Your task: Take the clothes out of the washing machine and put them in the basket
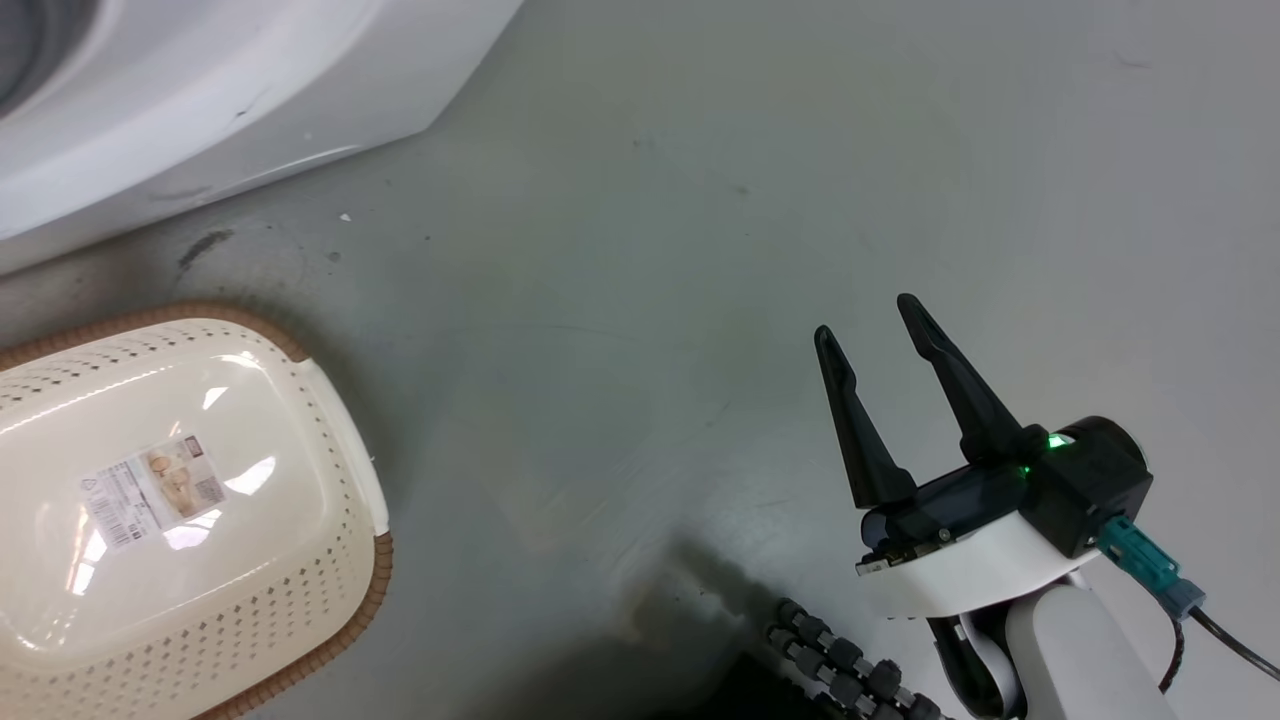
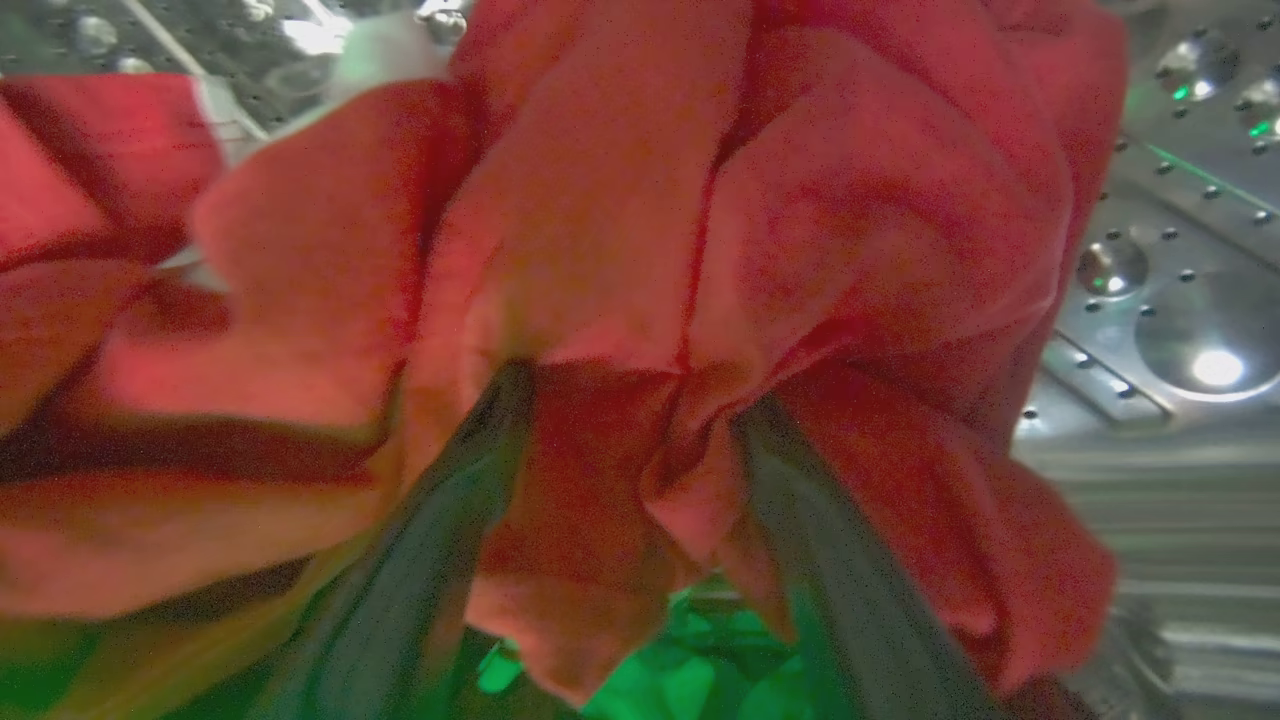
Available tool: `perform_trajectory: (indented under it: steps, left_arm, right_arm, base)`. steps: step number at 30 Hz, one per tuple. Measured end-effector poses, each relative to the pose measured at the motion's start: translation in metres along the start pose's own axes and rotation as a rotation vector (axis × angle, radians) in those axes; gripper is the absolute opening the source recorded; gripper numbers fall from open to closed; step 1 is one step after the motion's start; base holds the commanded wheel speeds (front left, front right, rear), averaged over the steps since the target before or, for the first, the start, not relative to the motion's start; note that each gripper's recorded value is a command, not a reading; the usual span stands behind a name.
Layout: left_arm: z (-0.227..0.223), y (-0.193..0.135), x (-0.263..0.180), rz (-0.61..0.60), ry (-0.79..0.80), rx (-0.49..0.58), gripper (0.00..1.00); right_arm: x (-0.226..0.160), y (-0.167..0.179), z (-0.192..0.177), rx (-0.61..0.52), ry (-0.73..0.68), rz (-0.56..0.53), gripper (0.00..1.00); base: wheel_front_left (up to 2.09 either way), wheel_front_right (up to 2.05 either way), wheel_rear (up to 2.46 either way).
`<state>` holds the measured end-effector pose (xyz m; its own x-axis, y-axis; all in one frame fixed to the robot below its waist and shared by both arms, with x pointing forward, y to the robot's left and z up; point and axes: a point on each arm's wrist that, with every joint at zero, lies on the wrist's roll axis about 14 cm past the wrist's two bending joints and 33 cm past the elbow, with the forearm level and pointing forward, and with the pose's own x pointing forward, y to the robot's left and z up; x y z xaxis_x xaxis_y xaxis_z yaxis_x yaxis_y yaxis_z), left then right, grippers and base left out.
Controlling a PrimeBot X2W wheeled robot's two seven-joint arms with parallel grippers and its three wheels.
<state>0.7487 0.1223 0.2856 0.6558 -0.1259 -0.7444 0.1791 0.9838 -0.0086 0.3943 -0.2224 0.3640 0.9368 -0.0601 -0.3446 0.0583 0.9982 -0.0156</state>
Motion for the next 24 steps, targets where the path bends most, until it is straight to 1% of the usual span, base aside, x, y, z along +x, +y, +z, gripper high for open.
perform_trajectory:
  steps: [5,6,7,8,11,15,20,24]
  left_arm:
    - [-0.007,-0.008,0.009,-0.017,0.057,-0.018,1.00]
    - [-0.006,-0.008,0.010,-0.014,0.055,-0.021,0.52]
    - [-0.006,-0.009,0.010,-0.013,0.053,-0.020,0.20]
    - [-0.005,-0.009,0.011,-0.010,0.052,-0.020,0.00]
    - [-0.001,-0.008,0.010,0.010,0.012,-0.024,0.00]
    - [0.010,0.001,0.005,0.051,-0.088,-0.016,0.00]
    - [0.028,0.012,-0.009,0.095,-0.269,-0.014,0.00]
    - [0.048,0.016,-0.029,0.108,-0.429,-0.012,0.00]
  right_arm:
    - [-0.004,-0.006,-0.007,0.008,0.025,-0.023,1.00]
    - [-0.004,-0.006,-0.008,0.013,0.026,-0.024,1.00]
    - [-0.004,-0.007,-0.009,0.018,0.028,-0.027,1.00]
    - [-0.004,-0.007,-0.009,0.017,0.029,-0.028,1.00]
    - [-0.004,-0.008,-0.007,0.019,0.025,-0.031,1.00]
    - [-0.002,-0.009,-0.002,0.018,0.006,-0.029,1.00]
    - [0.000,-0.010,0.008,0.019,-0.026,-0.031,1.00]
    - [0.000,-0.011,0.019,0.020,-0.061,-0.030,1.00]
  base:
    - [0.00,0.00,0.00]
    - [0.00,0.00,0.00]
    - [0.00,0.00,0.00]
    - [0.00,0.00,0.00]
    - [0.00,0.00,0.00]
    - [0.00,0.00,0.00]
    - [0.00,0.00,0.00]
    - [0.00,0.00,0.00]
